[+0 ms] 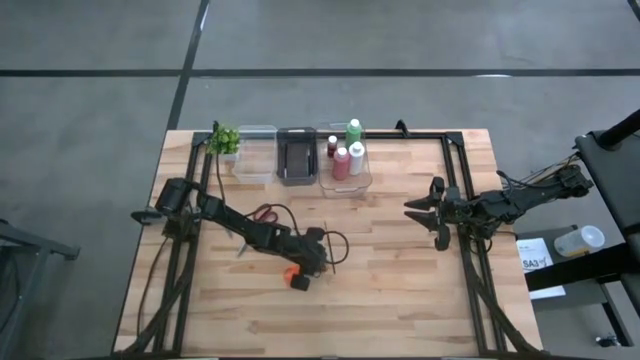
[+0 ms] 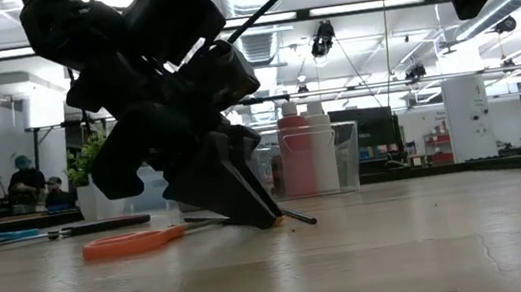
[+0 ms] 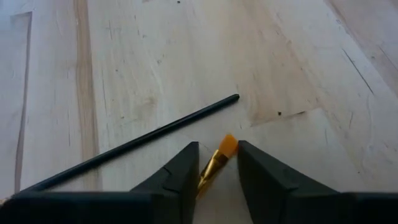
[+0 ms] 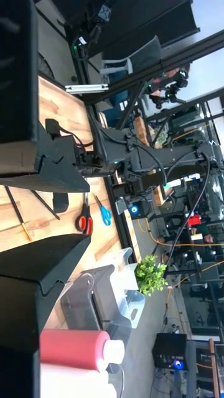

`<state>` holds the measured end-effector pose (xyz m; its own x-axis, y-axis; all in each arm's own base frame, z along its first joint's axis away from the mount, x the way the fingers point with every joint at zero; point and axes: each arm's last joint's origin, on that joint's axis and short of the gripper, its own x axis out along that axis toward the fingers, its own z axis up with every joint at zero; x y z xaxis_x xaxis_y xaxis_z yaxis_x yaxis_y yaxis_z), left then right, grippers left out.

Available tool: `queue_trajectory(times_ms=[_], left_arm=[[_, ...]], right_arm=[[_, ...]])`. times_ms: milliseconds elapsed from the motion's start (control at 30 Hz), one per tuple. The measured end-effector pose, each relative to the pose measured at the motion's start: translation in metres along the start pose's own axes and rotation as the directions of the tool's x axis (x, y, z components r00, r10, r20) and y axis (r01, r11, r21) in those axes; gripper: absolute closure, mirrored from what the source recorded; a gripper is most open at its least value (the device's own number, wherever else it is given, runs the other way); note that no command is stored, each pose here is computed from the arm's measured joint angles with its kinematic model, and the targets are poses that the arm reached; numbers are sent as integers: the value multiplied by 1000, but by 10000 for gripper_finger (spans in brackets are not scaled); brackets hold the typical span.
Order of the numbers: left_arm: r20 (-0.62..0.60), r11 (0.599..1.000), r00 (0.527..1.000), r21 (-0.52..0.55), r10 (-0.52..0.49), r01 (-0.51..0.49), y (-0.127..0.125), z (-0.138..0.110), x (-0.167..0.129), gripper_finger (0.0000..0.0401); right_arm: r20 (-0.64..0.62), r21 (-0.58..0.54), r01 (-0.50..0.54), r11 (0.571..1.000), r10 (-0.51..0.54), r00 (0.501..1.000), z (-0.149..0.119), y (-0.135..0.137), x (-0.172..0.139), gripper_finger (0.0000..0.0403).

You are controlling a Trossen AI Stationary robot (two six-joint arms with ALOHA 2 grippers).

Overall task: Pick & Place Paint Supplies
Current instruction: Put the left gold paintbrush into the black bin

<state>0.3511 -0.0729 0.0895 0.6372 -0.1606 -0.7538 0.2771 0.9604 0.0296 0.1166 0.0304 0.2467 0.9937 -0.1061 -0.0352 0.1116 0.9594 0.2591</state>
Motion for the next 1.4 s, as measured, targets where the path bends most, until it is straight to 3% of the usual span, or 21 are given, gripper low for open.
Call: queue_trajectory(times_ms=[533, 1400], left_arm=[[-3, 1000, 1000, -1, 11, -11, 1, -1, 0, 393], [-50, 1000, 998, -9, 23, -24, 2, 5, -8, 395]], right_arm=[[0, 0, 0, 1000, 0, 1000, 0, 0, 0, 287], [1, 0, 0, 1000, 0, 1000, 0, 0, 0, 287]])
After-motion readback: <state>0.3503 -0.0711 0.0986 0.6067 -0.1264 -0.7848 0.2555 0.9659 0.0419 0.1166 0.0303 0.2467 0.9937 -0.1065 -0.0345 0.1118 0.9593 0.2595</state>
